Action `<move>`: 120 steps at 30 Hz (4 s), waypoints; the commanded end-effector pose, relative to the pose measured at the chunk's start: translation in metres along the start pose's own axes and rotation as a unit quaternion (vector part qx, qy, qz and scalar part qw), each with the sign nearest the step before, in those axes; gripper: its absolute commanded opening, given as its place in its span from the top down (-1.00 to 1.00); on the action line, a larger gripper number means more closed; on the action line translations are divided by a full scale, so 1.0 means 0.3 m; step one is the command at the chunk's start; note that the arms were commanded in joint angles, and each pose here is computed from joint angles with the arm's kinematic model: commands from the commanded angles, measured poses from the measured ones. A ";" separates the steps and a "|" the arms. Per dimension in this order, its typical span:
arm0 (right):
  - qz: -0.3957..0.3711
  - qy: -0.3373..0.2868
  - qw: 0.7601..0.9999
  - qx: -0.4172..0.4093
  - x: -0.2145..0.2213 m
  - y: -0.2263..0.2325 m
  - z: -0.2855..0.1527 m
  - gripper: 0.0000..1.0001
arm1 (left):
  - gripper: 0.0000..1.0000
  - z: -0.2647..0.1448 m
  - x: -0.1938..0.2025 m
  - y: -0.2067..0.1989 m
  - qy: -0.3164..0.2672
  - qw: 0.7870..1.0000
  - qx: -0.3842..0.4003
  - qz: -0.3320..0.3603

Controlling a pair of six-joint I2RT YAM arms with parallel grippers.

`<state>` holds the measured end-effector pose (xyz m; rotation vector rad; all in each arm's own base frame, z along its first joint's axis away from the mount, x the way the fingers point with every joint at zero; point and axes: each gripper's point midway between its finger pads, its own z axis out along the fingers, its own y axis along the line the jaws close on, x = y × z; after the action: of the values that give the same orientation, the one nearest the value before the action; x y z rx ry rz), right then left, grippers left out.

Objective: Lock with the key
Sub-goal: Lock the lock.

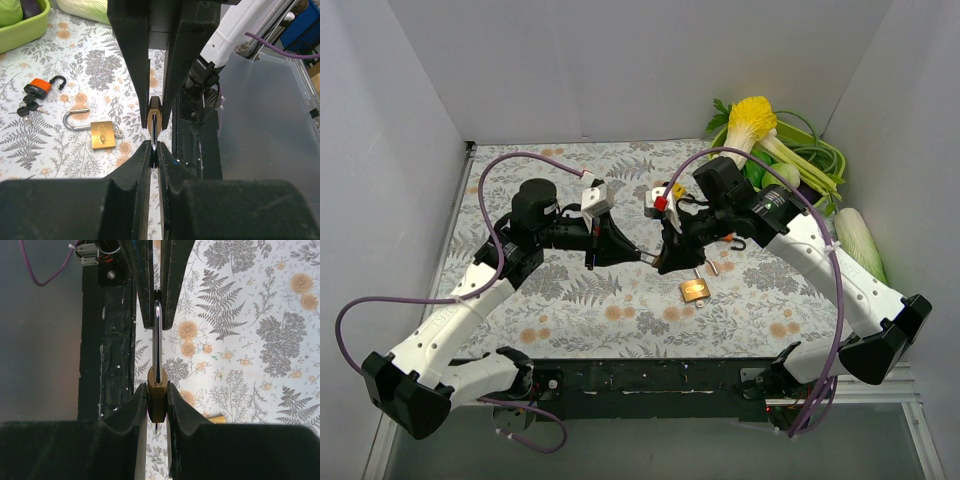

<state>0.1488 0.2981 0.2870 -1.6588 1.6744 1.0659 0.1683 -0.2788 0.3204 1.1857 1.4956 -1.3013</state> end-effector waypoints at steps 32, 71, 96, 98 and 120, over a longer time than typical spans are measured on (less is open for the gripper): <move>0.024 -0.189 0.966 0.176 -0.240 -0.325 -0.078 0.97 | -0.35 -0.174 -0.150 0.324 -0.125 0.956 -0.157 -0.213; 0.124 -0.221 0.907 0.338 -0.357 -0.553 0.096 0.97 | -0.03 -0.164 -0.031 0.599 -0.234 0.782 -0.357 -0.454; 0.140 -0.199 0.910 0.335 -0.291 -0.545 0.123 0.97 | 0.03 -0.208 -0.043 0.662 -0.246 0.768 -0.409 -0.427; 0.141 -0.194 0.911 0.335 -0.276 -0.547 0.131 0.97 | 0.06 -0.214 -0.048 0.667 -0.247 0.768 -0.417 -0.418; 0.142 -0.190 0.918 0.317 -0.269 -0.541 0.158 0.94 | 1.00 -0.191 -0.061 0.649 -0.244 0.779 -0.412 -0.405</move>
<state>0.3103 0.3841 0.2728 -0.7687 1.8689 0.7116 0.3560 -0.2279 0.2952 -0.3881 1.9171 -1.1403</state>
